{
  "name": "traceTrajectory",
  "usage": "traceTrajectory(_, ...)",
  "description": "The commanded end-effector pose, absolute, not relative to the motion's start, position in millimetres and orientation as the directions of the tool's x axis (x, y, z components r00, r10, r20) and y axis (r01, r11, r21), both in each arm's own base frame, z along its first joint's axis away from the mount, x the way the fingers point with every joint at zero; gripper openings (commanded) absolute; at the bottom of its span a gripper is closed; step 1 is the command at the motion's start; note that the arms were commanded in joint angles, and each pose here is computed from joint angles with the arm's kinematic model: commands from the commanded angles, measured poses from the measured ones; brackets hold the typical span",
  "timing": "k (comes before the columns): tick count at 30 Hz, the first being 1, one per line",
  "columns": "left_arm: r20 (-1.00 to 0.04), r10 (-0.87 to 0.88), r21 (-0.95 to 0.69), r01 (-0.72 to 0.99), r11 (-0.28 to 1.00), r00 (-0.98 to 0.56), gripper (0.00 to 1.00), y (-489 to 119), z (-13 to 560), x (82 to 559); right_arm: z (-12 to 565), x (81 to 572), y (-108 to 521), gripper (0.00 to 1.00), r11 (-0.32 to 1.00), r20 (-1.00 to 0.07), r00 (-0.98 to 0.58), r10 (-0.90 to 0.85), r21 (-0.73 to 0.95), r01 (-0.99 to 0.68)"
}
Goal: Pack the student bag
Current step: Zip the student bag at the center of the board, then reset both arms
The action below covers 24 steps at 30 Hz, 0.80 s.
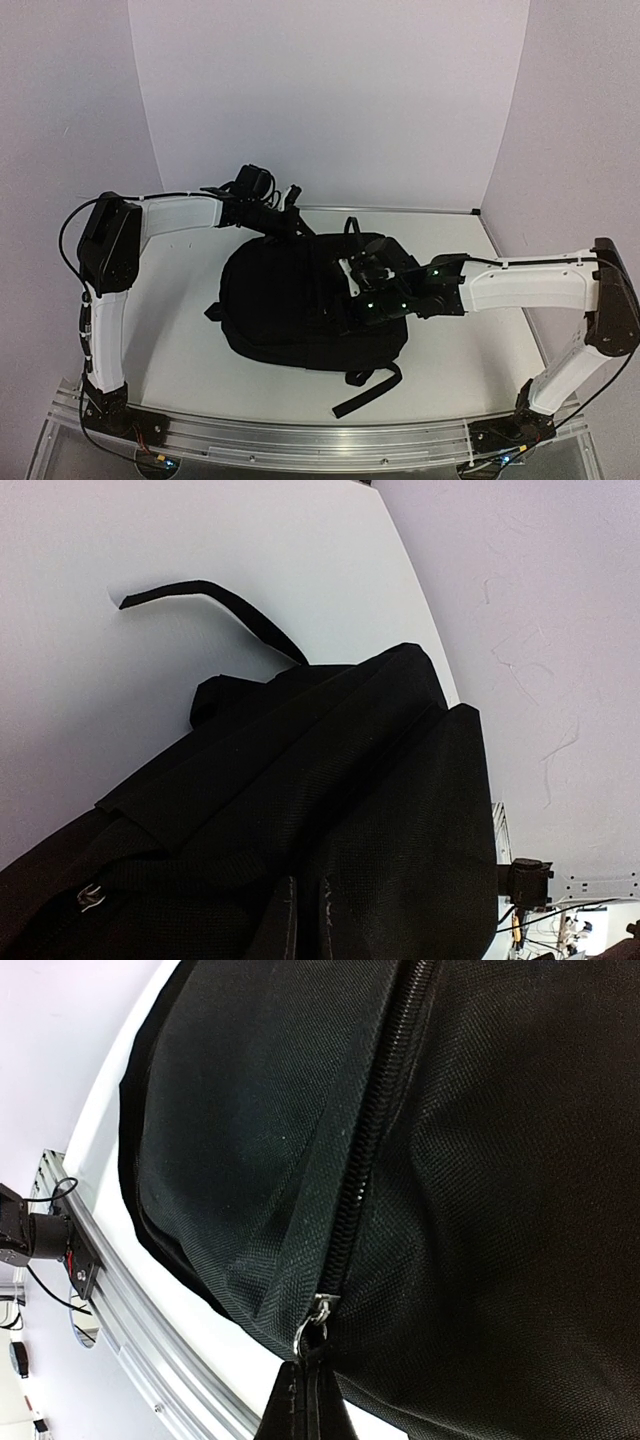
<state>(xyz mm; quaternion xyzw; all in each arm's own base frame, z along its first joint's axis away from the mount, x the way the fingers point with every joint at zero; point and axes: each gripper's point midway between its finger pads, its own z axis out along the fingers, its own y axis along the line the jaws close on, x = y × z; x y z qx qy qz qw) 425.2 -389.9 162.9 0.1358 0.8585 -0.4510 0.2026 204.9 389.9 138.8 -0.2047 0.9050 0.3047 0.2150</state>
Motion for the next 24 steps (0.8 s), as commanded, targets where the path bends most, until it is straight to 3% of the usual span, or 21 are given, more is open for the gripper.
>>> traceTrajectory(1, -0.591, -0.083, -0.666, 0.428, 0.611, -0.802, 0.0, -364, 183, 476, 122, 157, 383, 0.0, 0.707, -0.4, -0.847, -0.35, 0.48, -0.52)
traceTrajectory(7, -0.594, -0.069, -0.675, 0.449, 0.586, -0.802, 0.0, -368, 188, 471, 145, 168, 391, 0.0, 0.701, -0.464, -0.826, -0.32, 0.471, -0.536)
traceTrajectory(8, -0.596, -0.065, -0.679, 0.459, 0.573, -0.801, 0.01, -369, 192, 469, 155, 171, 392, 0.02, 0.696, -0.486, -0.819, -0.305, 0.473, -0.54)
traceTrajectory(9, -0.598, -0.062, -0.682, 0.467, 0.563, -0.799, 0.04, -370, 196, 467, 165, 175, 393, 0.12, 0.695, -0.512, -0.81, -0.287, 0.47, -0.544)
traceTrajectory(13, -0.645, -0.077, -0.665, 0.509, 0.546, -0.76, 0.52, -365, 220, 460, 213, 188, 396, 0.55, 0.676, -0.616, -0.757, -0.22, 0.463, -0.573)
traceTrajectory(15, -0.667, -0.083, -0.647, 0.521, 0.557, -0.74, 0.69, -359, 230, 457, 228, 194, 394, 0.7, 0.681, -0.651, -0.734, -0.194, 0.45, -0.579)
traceTrajectory(20, -0.685, -0.1, -0.625, 0.512, 0.589, -0.722, 0.91, -338, 247, 453, 253, 212, 390, 0.93, 0.715, -0.723, -0.673, -0.156, 0.387, -0.582)
traceTrajectory(24, -0.687, -0.156, -0.614, 0.453, 0.646, -0.71, 0.98, -303, 248, 458, 259, 243, 382, 0.98, 0.782, -0.769, -0.626, -0.126, 0.312, -0.54)
